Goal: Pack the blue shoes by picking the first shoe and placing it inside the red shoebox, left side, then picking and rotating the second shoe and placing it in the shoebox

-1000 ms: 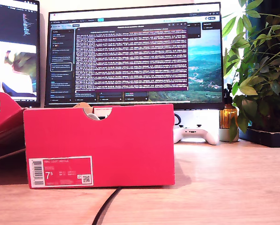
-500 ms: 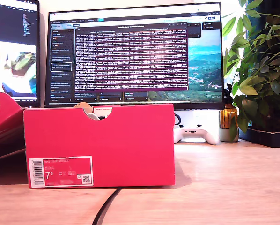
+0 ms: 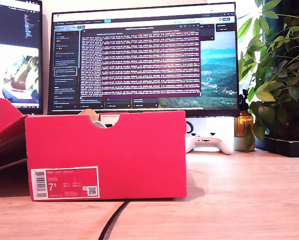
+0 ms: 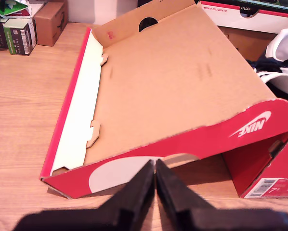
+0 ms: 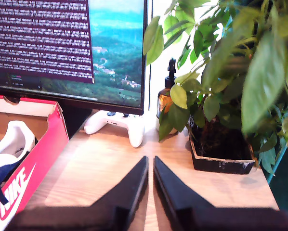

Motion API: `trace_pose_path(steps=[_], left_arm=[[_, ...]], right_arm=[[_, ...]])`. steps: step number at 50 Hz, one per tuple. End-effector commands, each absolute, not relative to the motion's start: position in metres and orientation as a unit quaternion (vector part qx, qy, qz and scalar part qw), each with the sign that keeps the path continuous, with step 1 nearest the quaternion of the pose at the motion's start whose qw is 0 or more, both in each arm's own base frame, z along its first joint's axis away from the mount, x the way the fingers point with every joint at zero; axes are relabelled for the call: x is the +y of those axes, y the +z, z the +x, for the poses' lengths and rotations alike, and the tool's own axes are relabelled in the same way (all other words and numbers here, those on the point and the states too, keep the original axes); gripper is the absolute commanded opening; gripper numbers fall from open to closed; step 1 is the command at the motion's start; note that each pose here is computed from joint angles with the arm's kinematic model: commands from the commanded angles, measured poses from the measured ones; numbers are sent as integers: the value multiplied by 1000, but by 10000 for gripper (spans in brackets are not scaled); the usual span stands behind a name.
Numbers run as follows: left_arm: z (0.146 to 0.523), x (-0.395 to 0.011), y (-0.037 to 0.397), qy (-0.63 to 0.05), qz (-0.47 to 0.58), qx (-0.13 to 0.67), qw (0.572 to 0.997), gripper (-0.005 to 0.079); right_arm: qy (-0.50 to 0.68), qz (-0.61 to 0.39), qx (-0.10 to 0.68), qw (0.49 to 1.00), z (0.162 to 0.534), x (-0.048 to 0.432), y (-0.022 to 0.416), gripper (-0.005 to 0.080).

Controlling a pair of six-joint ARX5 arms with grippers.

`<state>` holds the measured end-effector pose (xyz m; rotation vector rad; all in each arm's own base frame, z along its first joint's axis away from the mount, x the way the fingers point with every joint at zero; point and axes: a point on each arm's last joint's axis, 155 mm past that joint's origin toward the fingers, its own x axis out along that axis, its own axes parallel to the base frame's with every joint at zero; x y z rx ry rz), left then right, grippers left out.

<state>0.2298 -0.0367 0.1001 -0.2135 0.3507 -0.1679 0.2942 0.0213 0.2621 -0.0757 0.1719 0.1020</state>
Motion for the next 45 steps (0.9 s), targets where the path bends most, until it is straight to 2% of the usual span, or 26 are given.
trace_pose_path(steps=[1,19,39,45], left_arm=[[229,-36,87,-80,-106,188,973,-20],[229,-36,87,-80,-106,188,973,-20],[229,-36,87,-80,-106,188,973,-20],[229,-36,87,-80,-106,188,973,-20]], right_arm=[[49,-36,73,995,291,20,258,-7],[28,-23,12,999,274,10,237,-7],[20,15,17,1000,260,4,192,-7],[33,21,42,998,255,10,168,-7]])
